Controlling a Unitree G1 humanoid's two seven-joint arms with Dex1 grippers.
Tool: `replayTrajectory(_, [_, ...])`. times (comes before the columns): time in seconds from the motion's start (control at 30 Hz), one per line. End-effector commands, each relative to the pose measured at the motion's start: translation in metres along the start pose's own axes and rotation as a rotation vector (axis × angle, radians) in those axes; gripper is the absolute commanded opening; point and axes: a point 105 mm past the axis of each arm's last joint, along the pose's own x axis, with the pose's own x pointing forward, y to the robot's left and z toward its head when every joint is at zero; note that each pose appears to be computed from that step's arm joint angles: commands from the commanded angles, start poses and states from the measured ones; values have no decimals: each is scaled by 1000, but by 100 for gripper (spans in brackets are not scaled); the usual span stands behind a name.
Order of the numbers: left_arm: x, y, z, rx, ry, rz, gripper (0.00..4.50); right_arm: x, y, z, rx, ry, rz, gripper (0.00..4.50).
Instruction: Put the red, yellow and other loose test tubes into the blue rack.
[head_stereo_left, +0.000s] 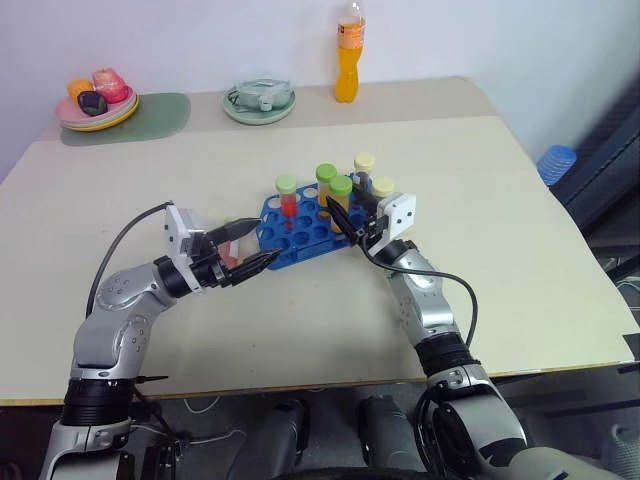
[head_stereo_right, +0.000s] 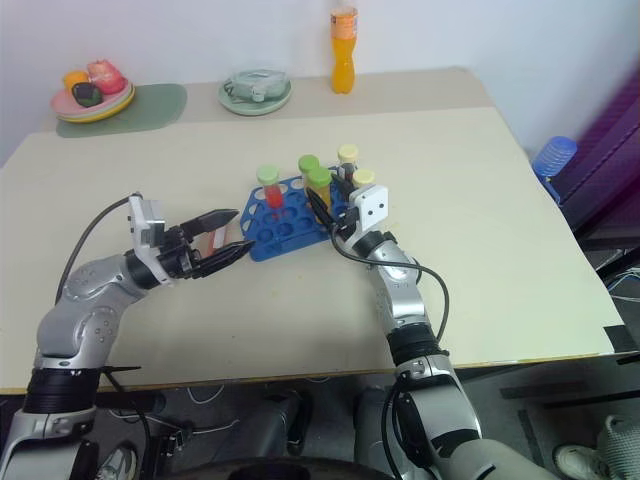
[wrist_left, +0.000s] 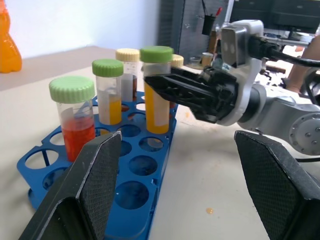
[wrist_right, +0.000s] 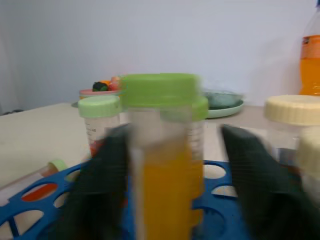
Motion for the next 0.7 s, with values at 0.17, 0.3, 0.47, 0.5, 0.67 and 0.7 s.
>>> replayTrajectory(0.17, [-2,11,20,10,-96,91,370,-8,8,17,-88,-21,71,448])
replayTrajectory(0.3, [-5,24,23,1,-116,206,370,-25,3,23,-141,29,115,448])
replayTrajectory(0.47, [-17,37,33,-82,-139,388,370,-64,2,35,-178,144,227,448])
replayTrajectory(0.5, [-21,43,35,-66,-116,458,370,-75,0,40,-183,176,256,448])
replayTrajectory(0.67, [-37,56,29,-191,27,706,370,-102,-6,65,-195,279,355,448])
replayTrajectory(0.7, [-40,58,27,-224,51,758,370,-104,-6,69,-197,293,368,448])
